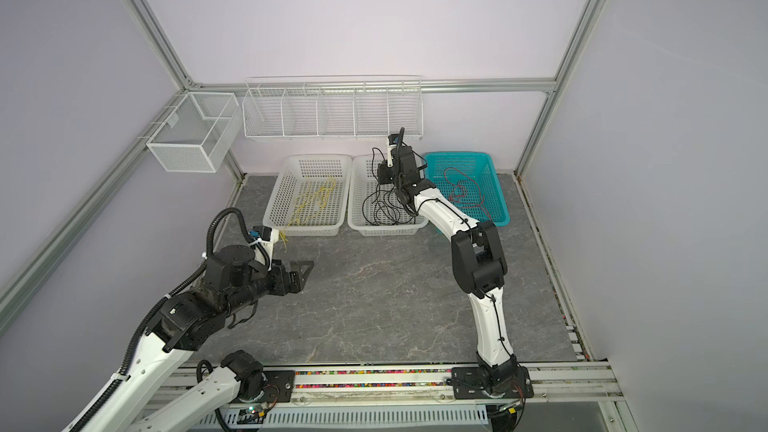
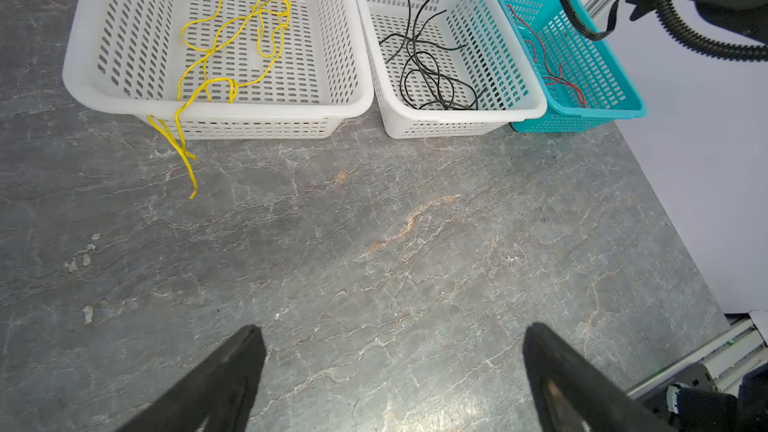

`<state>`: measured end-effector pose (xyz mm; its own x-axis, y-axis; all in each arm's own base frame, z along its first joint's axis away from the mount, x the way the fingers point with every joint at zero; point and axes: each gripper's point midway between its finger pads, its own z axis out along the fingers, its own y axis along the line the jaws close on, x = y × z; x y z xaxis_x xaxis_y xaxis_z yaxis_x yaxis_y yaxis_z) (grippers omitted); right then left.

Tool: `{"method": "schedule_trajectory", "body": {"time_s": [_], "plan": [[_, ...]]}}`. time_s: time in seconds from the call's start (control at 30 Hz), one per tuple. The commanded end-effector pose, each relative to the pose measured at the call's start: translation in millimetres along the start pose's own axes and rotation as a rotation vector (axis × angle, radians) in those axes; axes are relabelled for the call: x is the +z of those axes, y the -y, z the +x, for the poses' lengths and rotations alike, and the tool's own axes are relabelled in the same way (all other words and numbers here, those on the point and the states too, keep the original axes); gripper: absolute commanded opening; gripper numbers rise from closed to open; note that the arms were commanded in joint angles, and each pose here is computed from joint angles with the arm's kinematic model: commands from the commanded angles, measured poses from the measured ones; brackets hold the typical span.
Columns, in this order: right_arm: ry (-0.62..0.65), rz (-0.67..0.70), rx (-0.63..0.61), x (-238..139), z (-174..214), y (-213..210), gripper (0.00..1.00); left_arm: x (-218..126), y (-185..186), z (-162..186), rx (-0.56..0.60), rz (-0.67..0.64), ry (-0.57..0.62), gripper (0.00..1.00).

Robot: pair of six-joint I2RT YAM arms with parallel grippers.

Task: Untangle the cables
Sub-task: 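Carry the black wire into the middle white basket and open the right gripper, then retract the right gripper while the left gripper moves to the yellow-wire basket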

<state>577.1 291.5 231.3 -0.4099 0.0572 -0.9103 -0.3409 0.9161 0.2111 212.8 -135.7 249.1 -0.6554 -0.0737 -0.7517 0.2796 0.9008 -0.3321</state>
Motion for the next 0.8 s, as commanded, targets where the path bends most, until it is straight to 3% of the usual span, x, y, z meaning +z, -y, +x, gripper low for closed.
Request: {"method": "schedule_trajectory", "body": {"time_s": [0.0, 0.13, 0.3, 0.37, 0.63, 0.77], "plan": [[-0.061, 0.049, 0.043, -4, 17, 13, 0.17, 0, -9, 2, -0.045, -0.03, 0.004, 0.98], [-0.049, 0.056, 0.048, -24, 10, 14, 0.27, 0, -14, 2, -0.089, -0.042, 0.009, 0.98], [0.004, 0.053, 0.058, -71, -11, 10, 0.56, 7, -25, 8, -0.194, -0.074, 0.019, 0.98], [0.026, 0.039, 0.058, -92, -18, 7, 0.64, 12, -28, 12, -0.242, -0.068, 0.019, 0.98], [-0.022, -0.016, 0.041, -172, -6, -7, 0.71, 38, -63, 26, -0.494, -0.078, 0.047, 0.98], [-0.028, -0.065, -0.014, -218, 14, -20, 0.73, 52, -81, 24, -0.645, -0.001, 0.104, 0.95]]}}
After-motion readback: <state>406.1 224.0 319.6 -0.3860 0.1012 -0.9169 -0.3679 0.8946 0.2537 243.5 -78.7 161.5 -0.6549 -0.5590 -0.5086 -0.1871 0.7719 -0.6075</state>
